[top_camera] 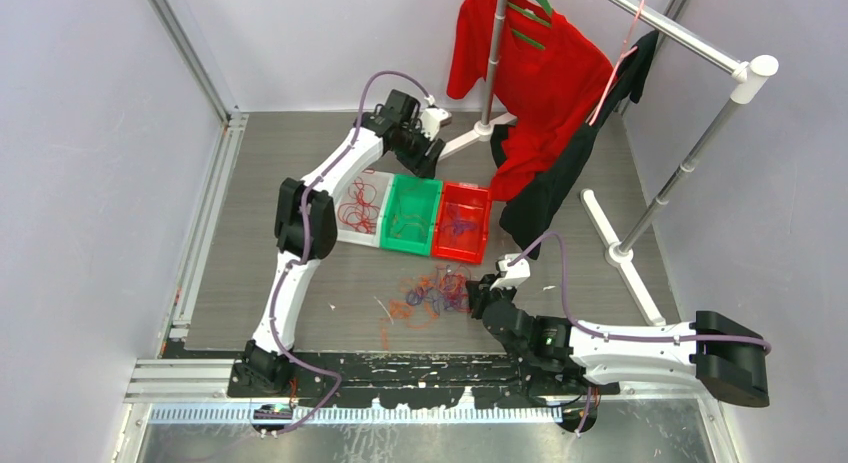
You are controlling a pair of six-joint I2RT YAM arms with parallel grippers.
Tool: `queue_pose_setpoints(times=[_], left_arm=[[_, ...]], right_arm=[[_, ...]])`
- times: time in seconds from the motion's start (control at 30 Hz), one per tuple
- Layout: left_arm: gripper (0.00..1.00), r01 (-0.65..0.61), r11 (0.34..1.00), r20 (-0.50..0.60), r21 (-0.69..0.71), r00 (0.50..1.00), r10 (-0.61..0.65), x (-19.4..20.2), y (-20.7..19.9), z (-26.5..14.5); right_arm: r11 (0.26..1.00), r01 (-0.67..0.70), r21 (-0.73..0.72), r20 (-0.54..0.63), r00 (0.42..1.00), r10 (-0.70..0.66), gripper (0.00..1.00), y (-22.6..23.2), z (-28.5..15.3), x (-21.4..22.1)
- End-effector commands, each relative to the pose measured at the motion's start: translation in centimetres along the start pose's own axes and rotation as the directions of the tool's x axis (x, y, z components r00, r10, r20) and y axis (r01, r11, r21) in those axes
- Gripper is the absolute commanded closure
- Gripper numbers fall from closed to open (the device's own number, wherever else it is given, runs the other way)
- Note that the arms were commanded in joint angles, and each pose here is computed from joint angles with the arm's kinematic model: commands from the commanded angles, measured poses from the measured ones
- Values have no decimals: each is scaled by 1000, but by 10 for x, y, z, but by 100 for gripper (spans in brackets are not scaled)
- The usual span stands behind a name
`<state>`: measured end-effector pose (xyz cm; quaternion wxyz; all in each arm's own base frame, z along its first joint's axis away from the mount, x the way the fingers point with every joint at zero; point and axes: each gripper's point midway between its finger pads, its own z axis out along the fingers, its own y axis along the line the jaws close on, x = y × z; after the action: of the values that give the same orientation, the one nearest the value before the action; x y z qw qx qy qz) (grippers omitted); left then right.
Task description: Untangle the cables
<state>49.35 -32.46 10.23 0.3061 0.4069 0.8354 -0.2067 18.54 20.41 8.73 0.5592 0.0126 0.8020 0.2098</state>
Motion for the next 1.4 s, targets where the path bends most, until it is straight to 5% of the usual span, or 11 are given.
queue_pose_setpoints(times=[0.0, 0.17, 0.43, 0.8, 1.1, 1.37], left_arm=[[40, 72, 996, -22, 48, 997, -71, 3, -6, -2], [48, 124, 988, -57, 96, 991, -119, 12, -14, 1], [100, 155, 973, 50, 172, 985, -165, -18, -23, -14], [100, 129, 976, 263, 175, 949, -172, -77, -21, -68], [100, 131, 974, 285, 186, 941, -181, -83, -37, -107], [89, 123, 981, 158, 147, 977, -146, -23, -45, -120]], right_arm=[[998, -64, -8, 45, 997, 64, 89, 12, 1, -17], [999, -54, -5, 42, 998, 54, 89, 13, 2, -17], [998, -57, 3, 49, 997, 57, 89, 12, 2, -19], [997, -70, 25, 56, 996, 68, 91, 7, 3, -17], [995, -90, 40, 80, 993, 87, 92, 1, 1, -22], [998, 10, 62, 143, 990, -19, 58, 31, 9, -61]])
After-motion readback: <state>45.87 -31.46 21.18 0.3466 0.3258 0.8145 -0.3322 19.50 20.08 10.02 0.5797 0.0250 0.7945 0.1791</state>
